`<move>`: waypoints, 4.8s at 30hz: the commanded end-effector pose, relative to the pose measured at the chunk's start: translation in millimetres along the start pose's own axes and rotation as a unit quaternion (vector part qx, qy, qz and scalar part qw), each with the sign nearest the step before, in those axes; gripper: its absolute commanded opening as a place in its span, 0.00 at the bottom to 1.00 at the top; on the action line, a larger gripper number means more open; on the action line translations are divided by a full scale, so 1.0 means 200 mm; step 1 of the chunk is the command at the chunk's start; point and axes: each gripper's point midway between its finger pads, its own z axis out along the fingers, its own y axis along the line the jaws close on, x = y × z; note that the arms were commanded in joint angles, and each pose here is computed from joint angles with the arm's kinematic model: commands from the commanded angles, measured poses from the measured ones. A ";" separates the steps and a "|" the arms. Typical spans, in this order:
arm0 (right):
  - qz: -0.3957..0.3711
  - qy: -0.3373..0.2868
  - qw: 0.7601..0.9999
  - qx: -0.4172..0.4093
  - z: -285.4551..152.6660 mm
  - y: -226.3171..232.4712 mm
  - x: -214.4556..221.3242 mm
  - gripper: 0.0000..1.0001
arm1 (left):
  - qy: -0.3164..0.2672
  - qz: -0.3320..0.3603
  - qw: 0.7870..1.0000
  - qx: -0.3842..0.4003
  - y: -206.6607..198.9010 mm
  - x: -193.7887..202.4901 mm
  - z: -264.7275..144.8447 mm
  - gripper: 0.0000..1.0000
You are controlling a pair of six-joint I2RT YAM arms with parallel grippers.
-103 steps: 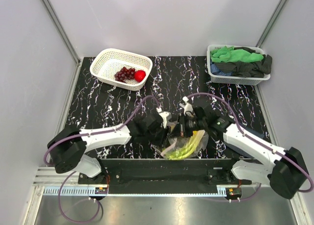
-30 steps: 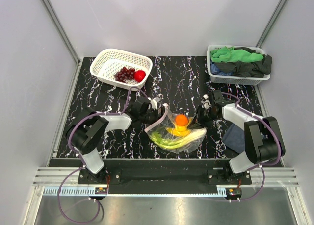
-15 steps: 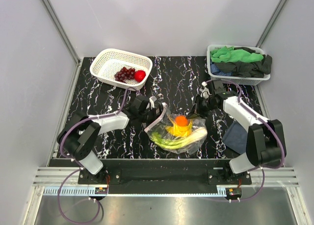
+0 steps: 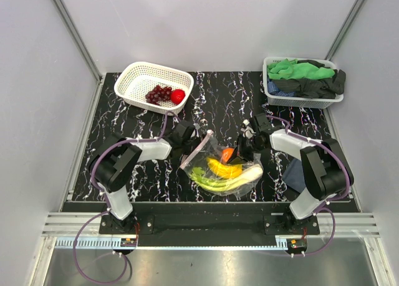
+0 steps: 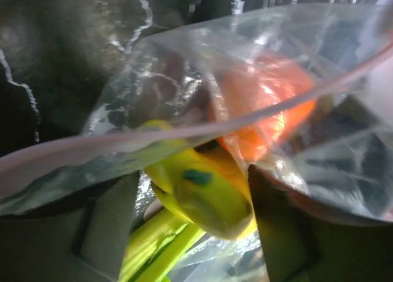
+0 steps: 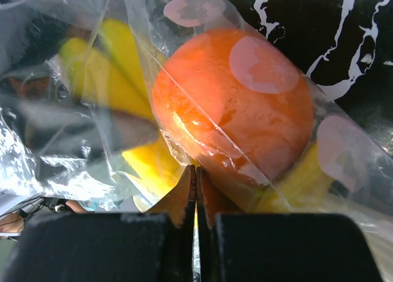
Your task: Open the zip-top bag and remove the fake food
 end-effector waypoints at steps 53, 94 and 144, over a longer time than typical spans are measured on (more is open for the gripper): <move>0.189 -0.230 0.954 0.029 -0.37 -0.26 0.03 0.65 | -0.097 0.080 0.982 -0.141 -0.09 -0.04 -0.61 0.00; 0.017 -0.168 0.979 0.114 -0.50 -0.11 -0.26 0.78 | -0.466 0.095 0.795 -0.376 0.00 -1.41 -1.82 0.00; -0.167 -0.116 0.979 0.002 -0.51 0.56 0.06 1.00 | -0.144 0.152 0.977 0.030 0.05 -0.27 -1.02 0.86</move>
